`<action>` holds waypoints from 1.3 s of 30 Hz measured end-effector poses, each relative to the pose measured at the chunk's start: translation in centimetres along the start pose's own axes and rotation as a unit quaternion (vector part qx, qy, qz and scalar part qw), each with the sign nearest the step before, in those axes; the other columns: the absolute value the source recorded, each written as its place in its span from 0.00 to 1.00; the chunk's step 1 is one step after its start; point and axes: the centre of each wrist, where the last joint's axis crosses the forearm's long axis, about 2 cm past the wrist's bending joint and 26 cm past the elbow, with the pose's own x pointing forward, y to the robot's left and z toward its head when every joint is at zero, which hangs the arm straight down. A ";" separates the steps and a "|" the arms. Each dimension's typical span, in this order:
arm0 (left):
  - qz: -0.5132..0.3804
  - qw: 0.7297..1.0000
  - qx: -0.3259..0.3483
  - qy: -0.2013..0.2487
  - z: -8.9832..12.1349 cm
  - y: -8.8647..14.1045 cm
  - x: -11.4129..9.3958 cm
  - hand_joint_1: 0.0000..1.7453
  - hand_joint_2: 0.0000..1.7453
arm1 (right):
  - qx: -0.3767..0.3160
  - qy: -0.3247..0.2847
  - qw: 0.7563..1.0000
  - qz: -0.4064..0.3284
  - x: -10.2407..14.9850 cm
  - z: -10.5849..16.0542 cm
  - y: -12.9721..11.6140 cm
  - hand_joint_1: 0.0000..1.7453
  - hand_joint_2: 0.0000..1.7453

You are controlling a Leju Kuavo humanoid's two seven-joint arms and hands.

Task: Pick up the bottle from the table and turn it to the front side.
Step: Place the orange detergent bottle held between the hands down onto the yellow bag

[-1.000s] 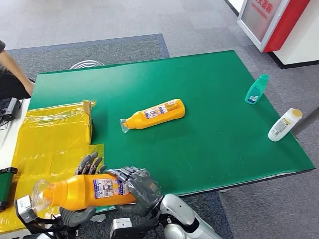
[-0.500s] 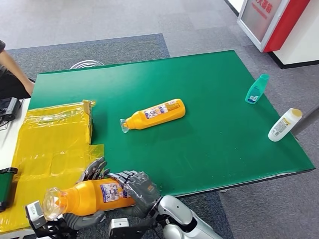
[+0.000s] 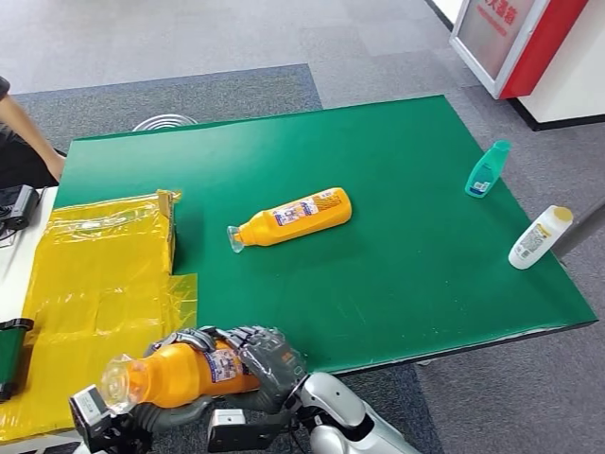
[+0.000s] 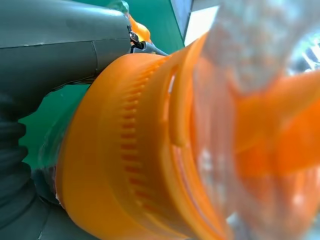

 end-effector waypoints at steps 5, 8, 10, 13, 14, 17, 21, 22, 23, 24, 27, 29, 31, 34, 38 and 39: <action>-0.100 0.993 0.047 -0.029 -0.6 -0.2 0.9 1.00 1.00 | -0.002 0.015 1.000 -0.003 -0.2 0.3 0.1 0.00 1.00; -0.169 0.977 0.092 -0.088 -0.8 -0.4 2.6 1.00 1.00 | -0.018 0.013 1.000 -0.007 0.1 0.2 -0.5 0.00 1.00; -0.209 0.964 0.128 -0.103 -0.6 -0.2 3.9 1.00 1.00 | -0.029 0.014 0.999 -0.013 0.4 0.5 -0.8 0.00 1.00; -0.279 0.932 0.199 -0.115 -0.1 1.7 5.6 1.00 1.00 | -0.031 0.035 0.999 -0.025 0.2 2.4 -0.1 0.00 1.00; -0.305 0.919 0.221 -0.115 0.2 2.5 6.1 1.00 1.00 | -0.030 0.044 0.998 -0.029 0.0 3.2 0.2 0.00 1.00; -0.383 0.880 0.265 -0.097 1.5 4.4 7.2 1.00 1.00 | -0.037 0.067 0.996 -0.040 -0.3 5.0 0.6 0.00 1.00; -0.454 0.839 0.295 -0.058 3.3 5.8 7.9 1.00 1.00 | -0.048 0.092 0.993 -0.055 -0.6 6.7 0.9 0.00 1.00; -0.461 0.833 0.300 -0.051 3.6 6.0 8.0 1.00 1.00 | -0.049 0.095 0.993 -0.056 -0.7 7.0 0.9 0.00 1.00; -0.469 0.828 0.305 -0.042 3.9 6.1 8.1 1.00 1.00 | -0.052 0.099 0.992 -0.058 -0.7 7.2 0.9 0.00 1.00; -0.478 0.821 0.309 -0.031 4.1 6.3 8.1 1.00 1.00 | -0.055 0.104 0.991 -0.060 -0.7 7.4 0.9 0.00 1.00; -0.502 0.803 0.322 0.016 4.6 6.9 8.2 1.00 1.00 | -0.068 0.119 0.988 -0.068 -0.8 7.9 0.9 0.00 1.00; -0.513 0.794 0.323 0.052 5.0 7.3 8.0 1.00 1.00 | -0.076 0.129 0.986 -0.075 -0.9 8.3 0.9 0.00 1.00; -0.522 0.787 0.312 0.102 5.4 7.7 7.6 1.00 1.00 | -0.081 0.137 0.984 -0.080 -1.1 8.6 0.9 0.00 1.00; -0.526 0.779 0.286 0.187 5.7 8.4 6.5 1.00 1.00 | -0.082 0.143 0.983 -0.086 -1.2 8.9 1.0 0.00 1.00; -0.529 0.770 0.264 0.241 6.0 9.4 5.0 1.00 1.00 | -0.079 0.148 0.982 -0.092 -1.4 9.0 1.3 0.00 1.00; -0.529 0.769 0.260 0.246 6.0 9.7 4.7 1.00 1.00 | -0.077 0.148 0.982 -0.093 -1.5 9.0 1.3 0.00 1.00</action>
